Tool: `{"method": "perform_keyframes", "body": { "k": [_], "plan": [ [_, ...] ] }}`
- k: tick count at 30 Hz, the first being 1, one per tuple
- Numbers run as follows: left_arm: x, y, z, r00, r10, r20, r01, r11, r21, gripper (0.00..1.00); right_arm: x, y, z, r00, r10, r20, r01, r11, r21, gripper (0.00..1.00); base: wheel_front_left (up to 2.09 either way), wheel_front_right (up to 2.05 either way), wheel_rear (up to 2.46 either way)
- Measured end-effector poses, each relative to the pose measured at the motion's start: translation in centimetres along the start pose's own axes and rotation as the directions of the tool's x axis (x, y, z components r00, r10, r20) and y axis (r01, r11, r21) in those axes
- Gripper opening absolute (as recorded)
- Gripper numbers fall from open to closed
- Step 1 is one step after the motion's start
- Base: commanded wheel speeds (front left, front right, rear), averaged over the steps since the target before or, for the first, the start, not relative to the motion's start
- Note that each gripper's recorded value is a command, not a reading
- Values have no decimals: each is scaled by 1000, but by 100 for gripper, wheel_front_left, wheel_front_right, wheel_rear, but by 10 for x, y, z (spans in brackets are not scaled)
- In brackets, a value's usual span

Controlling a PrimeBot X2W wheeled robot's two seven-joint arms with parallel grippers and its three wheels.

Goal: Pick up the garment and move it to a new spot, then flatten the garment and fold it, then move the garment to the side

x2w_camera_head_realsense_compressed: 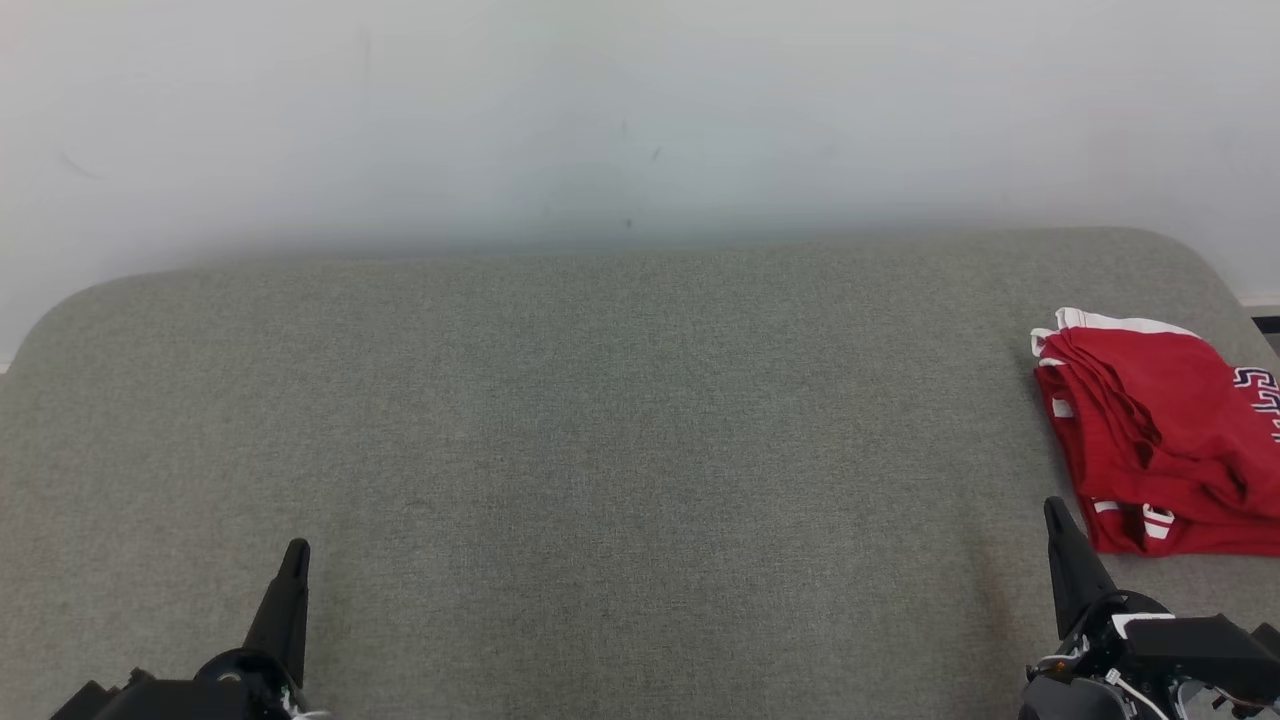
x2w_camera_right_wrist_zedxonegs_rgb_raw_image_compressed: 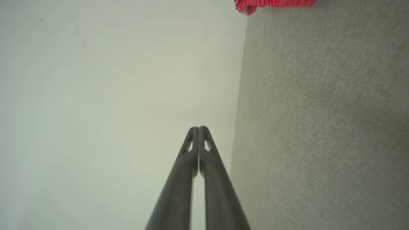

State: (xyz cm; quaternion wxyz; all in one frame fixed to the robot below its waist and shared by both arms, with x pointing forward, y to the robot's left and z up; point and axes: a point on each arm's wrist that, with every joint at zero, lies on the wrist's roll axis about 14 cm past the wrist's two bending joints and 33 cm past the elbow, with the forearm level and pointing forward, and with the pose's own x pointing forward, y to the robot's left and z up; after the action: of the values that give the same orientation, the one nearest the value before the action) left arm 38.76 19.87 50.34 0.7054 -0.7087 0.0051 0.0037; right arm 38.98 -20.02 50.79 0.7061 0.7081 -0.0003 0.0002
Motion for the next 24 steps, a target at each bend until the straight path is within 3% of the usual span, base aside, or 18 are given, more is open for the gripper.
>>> {"method": "perform_keyframes", "body": {
  "k": [24],
  "plan": [
    [0,0,0,1000,0,0,0,1000,0,0,0,0,0,1000,0,0,0,1000,0,0,0,0,0]
  ]
}}
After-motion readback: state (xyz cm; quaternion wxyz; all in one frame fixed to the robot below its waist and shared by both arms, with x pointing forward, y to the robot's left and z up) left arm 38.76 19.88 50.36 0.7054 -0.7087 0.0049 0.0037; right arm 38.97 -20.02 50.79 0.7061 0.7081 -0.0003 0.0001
